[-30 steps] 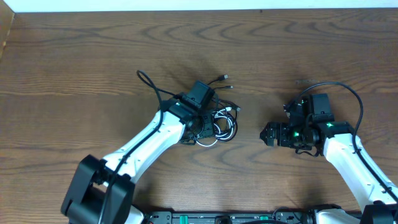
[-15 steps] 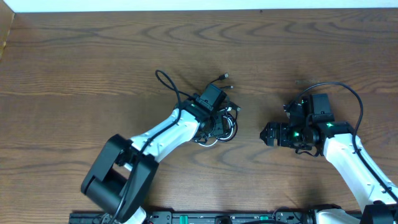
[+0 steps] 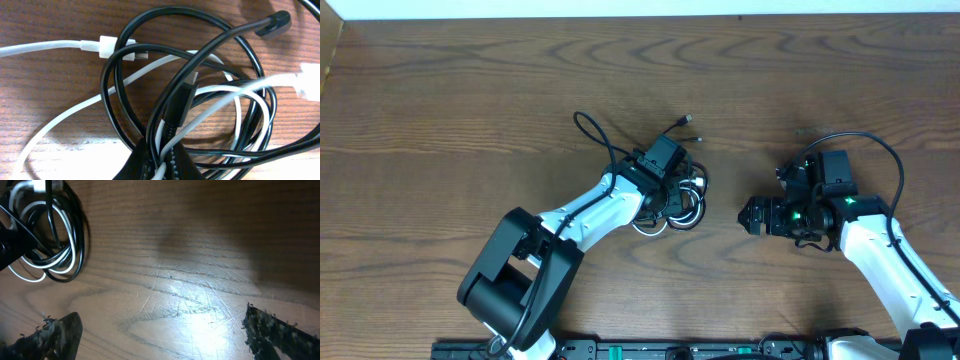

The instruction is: Untangle cables

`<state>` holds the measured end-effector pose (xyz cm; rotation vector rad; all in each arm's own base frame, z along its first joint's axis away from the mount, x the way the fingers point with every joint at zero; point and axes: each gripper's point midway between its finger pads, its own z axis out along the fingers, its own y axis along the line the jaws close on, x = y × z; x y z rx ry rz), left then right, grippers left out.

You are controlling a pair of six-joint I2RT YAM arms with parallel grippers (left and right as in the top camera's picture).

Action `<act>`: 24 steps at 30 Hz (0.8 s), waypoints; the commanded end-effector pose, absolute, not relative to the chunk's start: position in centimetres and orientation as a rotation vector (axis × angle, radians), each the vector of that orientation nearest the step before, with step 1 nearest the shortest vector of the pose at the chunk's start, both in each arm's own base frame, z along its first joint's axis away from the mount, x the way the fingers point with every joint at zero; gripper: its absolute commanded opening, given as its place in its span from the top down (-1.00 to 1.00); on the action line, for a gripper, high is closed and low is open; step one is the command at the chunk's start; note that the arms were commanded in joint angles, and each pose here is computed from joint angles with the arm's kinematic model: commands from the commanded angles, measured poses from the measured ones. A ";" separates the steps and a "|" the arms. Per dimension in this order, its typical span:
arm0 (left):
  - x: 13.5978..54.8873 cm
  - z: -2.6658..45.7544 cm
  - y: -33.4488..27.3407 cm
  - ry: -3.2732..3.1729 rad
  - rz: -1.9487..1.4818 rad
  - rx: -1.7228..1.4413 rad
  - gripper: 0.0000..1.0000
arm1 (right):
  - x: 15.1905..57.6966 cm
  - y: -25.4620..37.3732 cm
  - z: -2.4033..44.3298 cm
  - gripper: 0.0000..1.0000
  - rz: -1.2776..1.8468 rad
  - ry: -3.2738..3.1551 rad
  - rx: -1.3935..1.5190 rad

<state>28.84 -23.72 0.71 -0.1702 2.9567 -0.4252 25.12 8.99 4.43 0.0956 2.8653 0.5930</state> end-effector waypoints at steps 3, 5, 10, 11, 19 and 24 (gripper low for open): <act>29.3 6.0 -24.7 2.831 -0.561 -0.027 0.85 | 25.3 8.5 4.2 -0.98 0.545 2.868 0.100; 29.2 8.7 -25.3 2.767 -0.640 0.033 0.85 | 25.7 8.5 4.3 -0.99 0.544 2.852 0.097; 29.0 13.8 -25.5 2.638 -0.746 0.061 0.85 | 27.0 10.3 5.5 -0.98 0.715 2.777 0.172; 28.9 14.4 -25.5 2.620 -0.757 0.063 0.85 | 27.2 10.8 5.9 -0.98 0.758 2.757 0.162; 28.6 14.1 -25.2 2.642 -0.742 0.060 0.85 | 27.9 15.6 10.3 -0.77 1.202 2.550 -0.031; 28.5 13.2 -25.1 2.677 -0.725 0.035 0.85 | 27.0 17.4 12.6 -0.84 1.416 2.460 -0.125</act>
